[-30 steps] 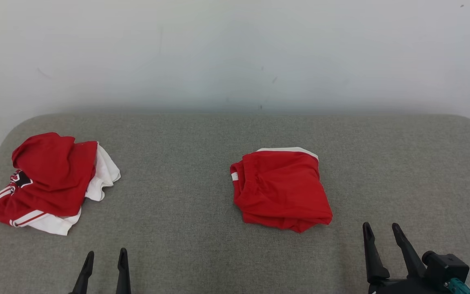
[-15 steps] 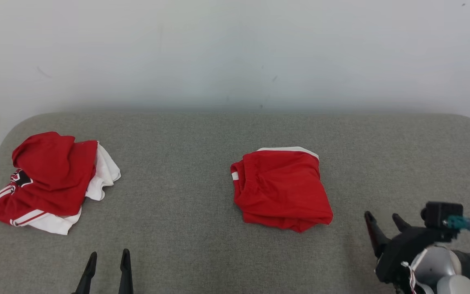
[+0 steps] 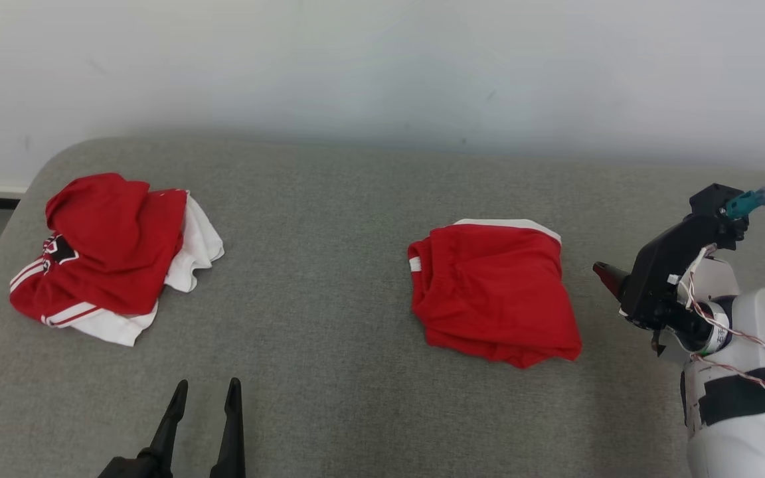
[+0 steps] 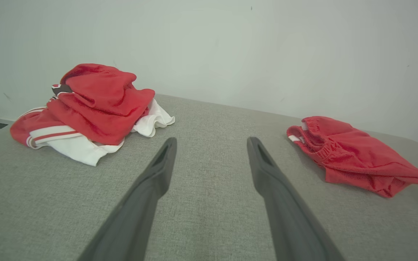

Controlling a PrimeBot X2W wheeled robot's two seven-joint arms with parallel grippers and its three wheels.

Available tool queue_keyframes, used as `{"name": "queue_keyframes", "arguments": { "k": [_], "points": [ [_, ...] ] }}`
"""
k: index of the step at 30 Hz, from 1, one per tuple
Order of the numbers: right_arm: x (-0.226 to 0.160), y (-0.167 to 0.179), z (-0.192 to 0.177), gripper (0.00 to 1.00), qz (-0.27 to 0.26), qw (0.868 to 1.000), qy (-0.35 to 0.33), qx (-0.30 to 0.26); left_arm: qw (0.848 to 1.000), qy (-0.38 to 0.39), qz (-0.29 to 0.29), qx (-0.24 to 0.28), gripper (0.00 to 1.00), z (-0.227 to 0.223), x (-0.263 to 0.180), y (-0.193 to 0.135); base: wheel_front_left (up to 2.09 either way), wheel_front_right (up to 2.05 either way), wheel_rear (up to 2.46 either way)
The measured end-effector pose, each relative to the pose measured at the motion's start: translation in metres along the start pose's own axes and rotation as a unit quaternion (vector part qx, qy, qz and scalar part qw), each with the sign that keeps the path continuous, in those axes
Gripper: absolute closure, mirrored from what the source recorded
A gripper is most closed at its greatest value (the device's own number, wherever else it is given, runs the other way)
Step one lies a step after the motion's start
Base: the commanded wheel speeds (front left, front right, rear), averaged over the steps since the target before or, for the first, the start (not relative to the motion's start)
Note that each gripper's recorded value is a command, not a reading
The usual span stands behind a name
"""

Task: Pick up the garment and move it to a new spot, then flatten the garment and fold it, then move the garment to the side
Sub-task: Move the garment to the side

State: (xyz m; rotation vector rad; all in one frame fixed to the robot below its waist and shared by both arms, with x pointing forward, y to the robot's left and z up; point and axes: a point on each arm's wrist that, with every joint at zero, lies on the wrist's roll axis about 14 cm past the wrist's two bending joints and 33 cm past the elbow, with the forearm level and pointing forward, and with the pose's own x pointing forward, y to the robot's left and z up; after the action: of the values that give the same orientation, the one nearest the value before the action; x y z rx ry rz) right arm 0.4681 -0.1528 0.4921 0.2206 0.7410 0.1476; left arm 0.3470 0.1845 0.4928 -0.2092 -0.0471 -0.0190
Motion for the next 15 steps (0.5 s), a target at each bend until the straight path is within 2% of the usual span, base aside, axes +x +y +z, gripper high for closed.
{"name": "queue_keyframes", "arguments": {
  "k": [4,15],
  "points": [
    [0.029,0.011,-0.006,0.0,0.008,0.999,0.043,0.009,1.0,0.012,0.016,-0.001,0.0,-0.007,-0.003,0.01,0.0,0.0,0.0],
    [0.086,0.035,-0.06,0.0,0.019,0.989,0.146,0.005,0.999,0.029,0.045,0.001,0.0,-0.015,-0.008,0.026,0.0,0.0,0.0]
  ]
}}
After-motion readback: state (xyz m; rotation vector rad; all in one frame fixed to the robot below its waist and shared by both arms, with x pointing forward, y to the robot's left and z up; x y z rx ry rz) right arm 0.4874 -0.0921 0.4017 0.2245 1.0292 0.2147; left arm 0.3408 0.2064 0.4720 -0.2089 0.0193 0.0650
